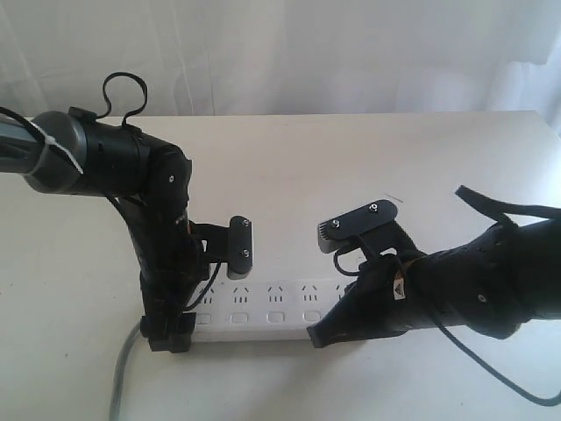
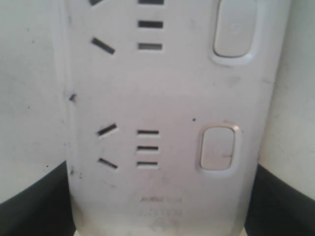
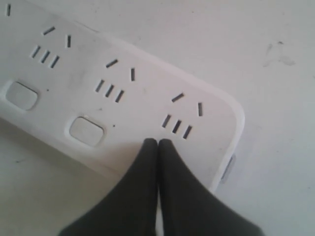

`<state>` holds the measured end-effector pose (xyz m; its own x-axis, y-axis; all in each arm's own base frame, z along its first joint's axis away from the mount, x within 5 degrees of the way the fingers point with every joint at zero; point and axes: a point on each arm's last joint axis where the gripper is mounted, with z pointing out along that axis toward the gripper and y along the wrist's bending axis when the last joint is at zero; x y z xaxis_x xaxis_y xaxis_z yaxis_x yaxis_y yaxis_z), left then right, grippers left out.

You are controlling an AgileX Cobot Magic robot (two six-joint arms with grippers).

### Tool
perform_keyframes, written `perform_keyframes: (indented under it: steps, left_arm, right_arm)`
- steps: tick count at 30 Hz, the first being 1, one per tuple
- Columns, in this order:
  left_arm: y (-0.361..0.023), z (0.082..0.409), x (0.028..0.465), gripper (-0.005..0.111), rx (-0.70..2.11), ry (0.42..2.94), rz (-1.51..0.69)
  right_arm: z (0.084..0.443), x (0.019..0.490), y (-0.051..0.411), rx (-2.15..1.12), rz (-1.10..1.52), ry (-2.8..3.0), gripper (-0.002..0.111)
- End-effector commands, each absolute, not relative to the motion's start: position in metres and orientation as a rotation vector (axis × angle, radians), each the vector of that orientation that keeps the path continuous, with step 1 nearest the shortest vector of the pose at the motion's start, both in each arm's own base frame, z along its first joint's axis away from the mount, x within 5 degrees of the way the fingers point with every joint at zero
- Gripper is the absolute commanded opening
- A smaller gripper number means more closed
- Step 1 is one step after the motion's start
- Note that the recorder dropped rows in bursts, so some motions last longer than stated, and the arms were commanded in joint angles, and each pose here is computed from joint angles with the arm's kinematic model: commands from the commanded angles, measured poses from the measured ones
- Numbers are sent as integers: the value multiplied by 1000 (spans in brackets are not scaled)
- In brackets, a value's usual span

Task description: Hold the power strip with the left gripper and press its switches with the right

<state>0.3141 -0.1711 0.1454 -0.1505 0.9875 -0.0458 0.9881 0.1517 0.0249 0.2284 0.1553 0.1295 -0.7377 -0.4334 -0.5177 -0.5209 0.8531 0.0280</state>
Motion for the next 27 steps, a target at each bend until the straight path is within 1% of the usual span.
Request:
perform_keyframes:
  steps: [1,3,5,7,10,15,16,17,18,20,21,23,24,25,26,27]
  left_arm:
    - [-165,123,302,0,2078,2478,-89]
    - [-165,123,302,0,2077,2476,-88]
    - [-165,123,302,0,2075,2474,-87]
    - [-165,123,302,0,2074,2473,-86]
    - [-165,123,302,0,2076,2475,-87]
    - [-166,123,303,0,2065,2463,-81]
    - [-166,123,303,1,2065,2463,-81]
    - [-166,123,303,4,2067,2465,-82]
    - [-165,123,302,10,2072,2471,-85]
    - [-165,124,302,27,2085,2479,-91]
    - [-165,124,302,41,2083,2477,-90]
    - [-165,125,302,72,2079,2475,-85]
    - [-165,125,303,81,2072,2477,-83]
    - [-165,125,303,90,2052,2491,-69]
    - [-164,126,304,94,2045,2501,-45]
    - [-162,128,305,96,2048,2498,-11]
  right_arm:
    - [102,214,142,-764,150,2694,0]
    - [118,221,147,-720,210,2554,0]
    - [145,230,153,-596,335,2273,0]
    - [170,229,154,-460,469,1979,0]
    - [188,217,146,-361,579,1702,0]
    - [194,200,135,-329,617,1500,0]
    - [193,198,133,-330,616,1498,0]
    - [190,195,132,-333,613,1511,0]
    - [188,193,131,-339,613,1519,0]
    - [190,192,130,-341,617,1509,0]
    - [192,191,130,-343,620,1501,0]
    - [197,188,130,-352,629,1479,0]
    - [199,187,130,-366,638,1464,0]
    - [202,185,131,-379,646,1450,0]
    - [204,184,131,-392,653,1437,0]
    - [206,183,131,-400,658,1427,0]
